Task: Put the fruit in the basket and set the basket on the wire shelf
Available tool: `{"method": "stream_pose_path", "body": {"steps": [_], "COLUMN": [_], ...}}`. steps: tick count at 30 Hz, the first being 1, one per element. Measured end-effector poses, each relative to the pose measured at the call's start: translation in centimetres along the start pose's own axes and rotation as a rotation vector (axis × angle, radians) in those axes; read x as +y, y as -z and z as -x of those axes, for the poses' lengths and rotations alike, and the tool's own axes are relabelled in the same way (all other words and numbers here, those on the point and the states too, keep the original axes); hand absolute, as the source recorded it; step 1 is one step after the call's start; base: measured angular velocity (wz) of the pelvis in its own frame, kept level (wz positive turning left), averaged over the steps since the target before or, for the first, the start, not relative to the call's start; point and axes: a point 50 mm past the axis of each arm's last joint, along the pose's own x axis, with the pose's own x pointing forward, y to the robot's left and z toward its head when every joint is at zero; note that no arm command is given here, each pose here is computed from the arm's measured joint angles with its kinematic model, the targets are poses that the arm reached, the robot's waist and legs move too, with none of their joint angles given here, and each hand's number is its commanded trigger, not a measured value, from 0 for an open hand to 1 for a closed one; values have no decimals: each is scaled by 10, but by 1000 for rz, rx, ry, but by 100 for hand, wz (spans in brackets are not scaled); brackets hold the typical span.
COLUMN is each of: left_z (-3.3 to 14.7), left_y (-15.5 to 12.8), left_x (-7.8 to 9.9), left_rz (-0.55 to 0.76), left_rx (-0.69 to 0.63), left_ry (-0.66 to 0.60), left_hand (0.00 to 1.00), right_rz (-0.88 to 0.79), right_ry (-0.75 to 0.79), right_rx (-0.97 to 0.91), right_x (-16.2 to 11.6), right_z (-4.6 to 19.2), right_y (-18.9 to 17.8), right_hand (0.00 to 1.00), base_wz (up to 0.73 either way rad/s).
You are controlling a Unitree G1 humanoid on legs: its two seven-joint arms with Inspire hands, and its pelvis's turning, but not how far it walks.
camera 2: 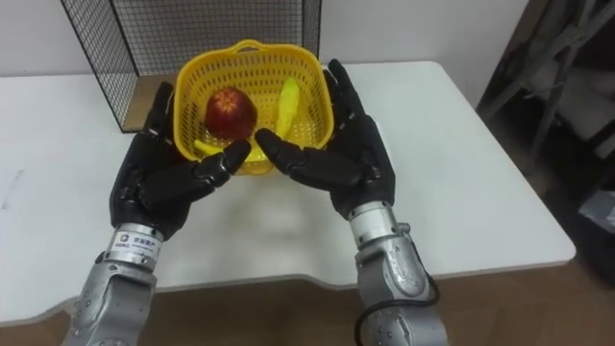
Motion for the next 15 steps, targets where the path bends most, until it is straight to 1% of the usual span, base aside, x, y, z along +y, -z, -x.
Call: {"method": "stream_pose_path", "body": {"steps": [15], "left_z": [0], "left_y": [0], "left_x": [-2], "left_rz": [0], "left_rx": [-4], "left_ry": [10], "left_hand": [0], "right_rz": [11], "right_ry": [-18], "right_rx": [-28], "right_x": [0], "right_z": [0], "right_y": [-5], "right_hand": [0], "base_wz": [4]}}
